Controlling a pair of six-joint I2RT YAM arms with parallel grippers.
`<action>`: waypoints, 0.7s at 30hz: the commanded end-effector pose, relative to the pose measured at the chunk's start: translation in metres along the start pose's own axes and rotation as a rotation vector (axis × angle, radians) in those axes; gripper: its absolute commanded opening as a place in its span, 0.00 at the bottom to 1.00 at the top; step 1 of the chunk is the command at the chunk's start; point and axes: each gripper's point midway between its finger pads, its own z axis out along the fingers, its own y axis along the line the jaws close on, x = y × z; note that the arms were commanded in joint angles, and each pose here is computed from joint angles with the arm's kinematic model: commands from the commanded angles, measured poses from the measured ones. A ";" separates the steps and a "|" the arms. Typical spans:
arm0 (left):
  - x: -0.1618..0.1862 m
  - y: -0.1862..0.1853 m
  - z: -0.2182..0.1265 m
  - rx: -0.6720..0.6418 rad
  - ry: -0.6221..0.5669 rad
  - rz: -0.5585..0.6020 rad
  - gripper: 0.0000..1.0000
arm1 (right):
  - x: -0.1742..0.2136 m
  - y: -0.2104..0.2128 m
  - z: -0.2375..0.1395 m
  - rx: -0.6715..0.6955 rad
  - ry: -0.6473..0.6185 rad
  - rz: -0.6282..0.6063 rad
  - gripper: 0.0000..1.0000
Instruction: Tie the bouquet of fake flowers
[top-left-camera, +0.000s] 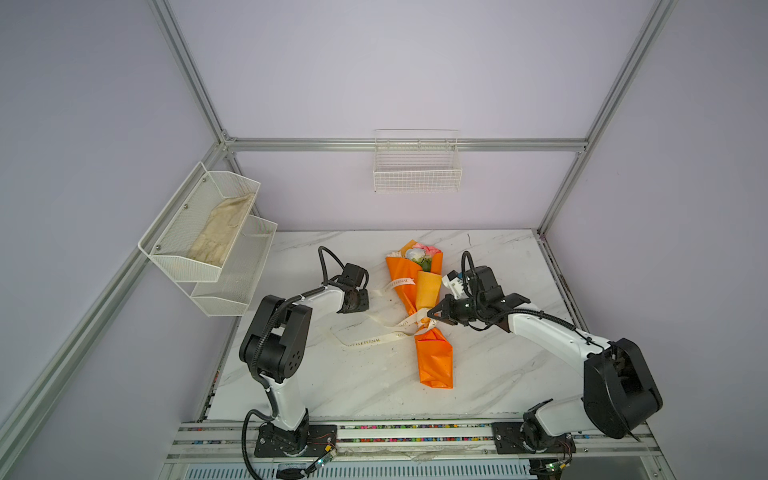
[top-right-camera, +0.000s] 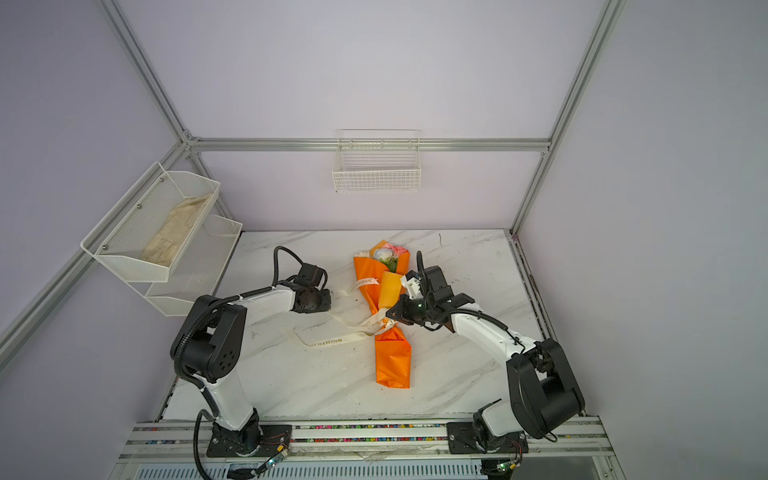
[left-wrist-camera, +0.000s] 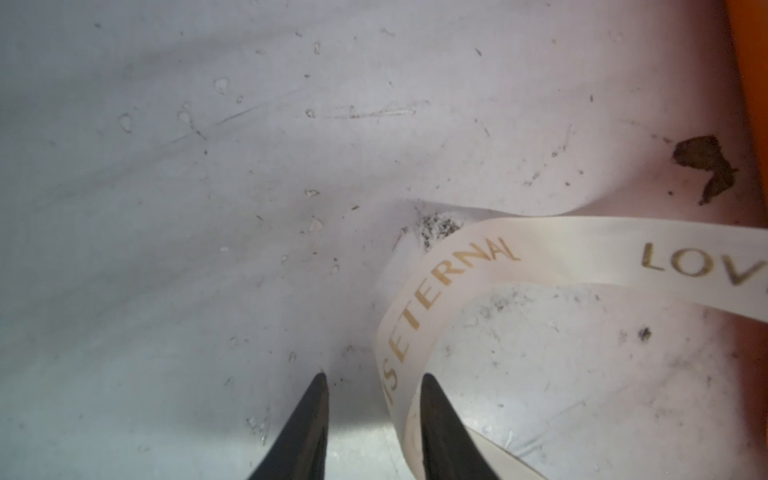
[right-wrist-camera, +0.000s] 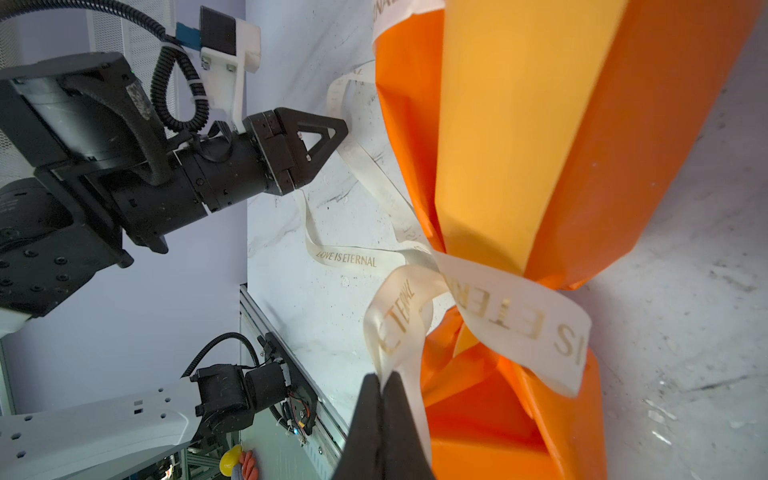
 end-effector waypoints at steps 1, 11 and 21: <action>-0.041 -0.023 -0.009 0.078 -0.090 0.010 0.30 | -0.006 0.011 -0.006 -0.016 -0.031 -0.021 0.03; -0.045 -0.067 -0.079 0.393 -0.207 0.068 0.00 | -0.010 0.011 -0.008 -0.009 -0.057 -0.010 0.04; 0.017 -0.156 -0.204 0.857 -0.535 0.562 0.00 | -0.023 0.010 -0.008 0.006 -0.110 0.043 0.04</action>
